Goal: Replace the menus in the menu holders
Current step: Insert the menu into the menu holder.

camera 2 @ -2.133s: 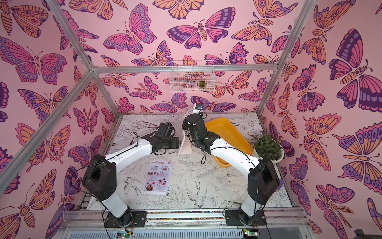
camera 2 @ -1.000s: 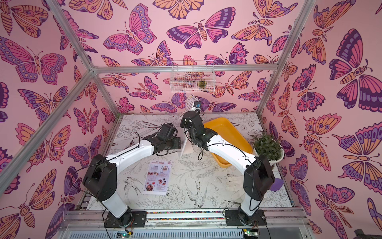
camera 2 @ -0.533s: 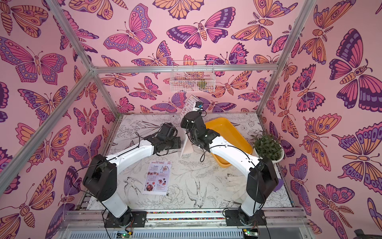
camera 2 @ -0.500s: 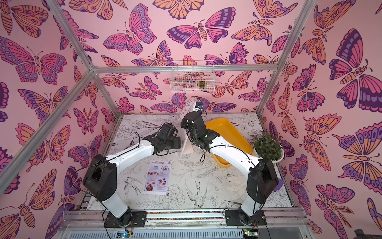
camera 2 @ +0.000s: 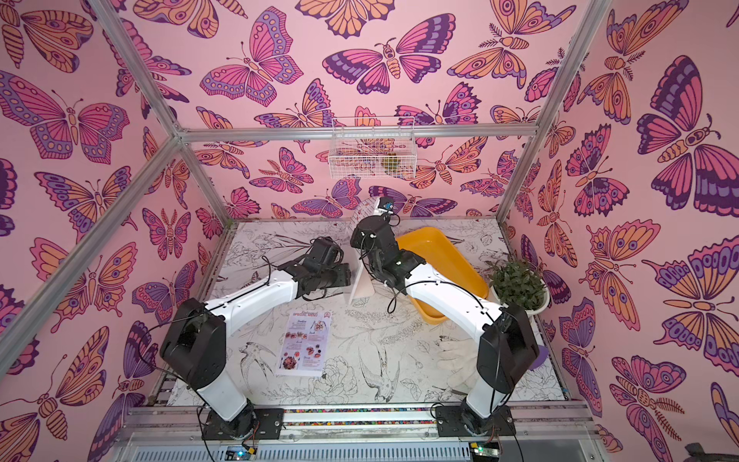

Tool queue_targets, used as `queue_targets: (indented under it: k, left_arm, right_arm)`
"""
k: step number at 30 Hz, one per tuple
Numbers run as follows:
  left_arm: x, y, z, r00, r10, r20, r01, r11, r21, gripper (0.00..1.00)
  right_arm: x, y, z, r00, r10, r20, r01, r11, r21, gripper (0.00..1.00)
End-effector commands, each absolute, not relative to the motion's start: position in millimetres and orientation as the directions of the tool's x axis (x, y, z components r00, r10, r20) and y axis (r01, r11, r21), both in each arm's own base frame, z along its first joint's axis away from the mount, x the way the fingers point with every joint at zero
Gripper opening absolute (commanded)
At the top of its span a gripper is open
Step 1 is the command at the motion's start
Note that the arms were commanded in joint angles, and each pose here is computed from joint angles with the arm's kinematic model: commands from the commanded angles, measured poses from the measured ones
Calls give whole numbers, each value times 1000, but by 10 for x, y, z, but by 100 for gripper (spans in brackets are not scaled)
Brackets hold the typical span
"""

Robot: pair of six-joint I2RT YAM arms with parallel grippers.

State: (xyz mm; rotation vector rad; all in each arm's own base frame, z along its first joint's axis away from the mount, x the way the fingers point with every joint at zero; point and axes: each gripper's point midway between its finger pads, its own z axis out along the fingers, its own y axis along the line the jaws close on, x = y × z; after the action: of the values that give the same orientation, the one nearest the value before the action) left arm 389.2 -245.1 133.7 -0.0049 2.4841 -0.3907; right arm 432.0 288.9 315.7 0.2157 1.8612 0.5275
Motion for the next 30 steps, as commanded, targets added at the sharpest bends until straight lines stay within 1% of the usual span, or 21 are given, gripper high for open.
queue_targets:
  k: [1, 6, 14, 30]
  left_arm:
    - [3860, -2438, 1342, -807, -100, -582, 81, 958, -276, 71]
    - [3879, -2468, 1392, -805, -106, -584, 87, 952, -293, 71]
    - [3895, -2475, 1408, -801, -108, -588, 86, 952, -293, 71]
    - [3884, -2458, 1453, -796, -135, -591, 72, 947, -314, 71]
  right_arm:
    - [4320, 2900, 3182, -345, 410, -844, -101, 878, 468, 0]
    - [4304, 2902, 3058, -365, 400, -841, -92, 883, 460, 0]
    - [4310, 2901, 3063, -363, 399, -842, -90, 884, 458, 0]
    - [4298, 2944, 2897, -386, 404, -829, -77, 881, 466, 0]
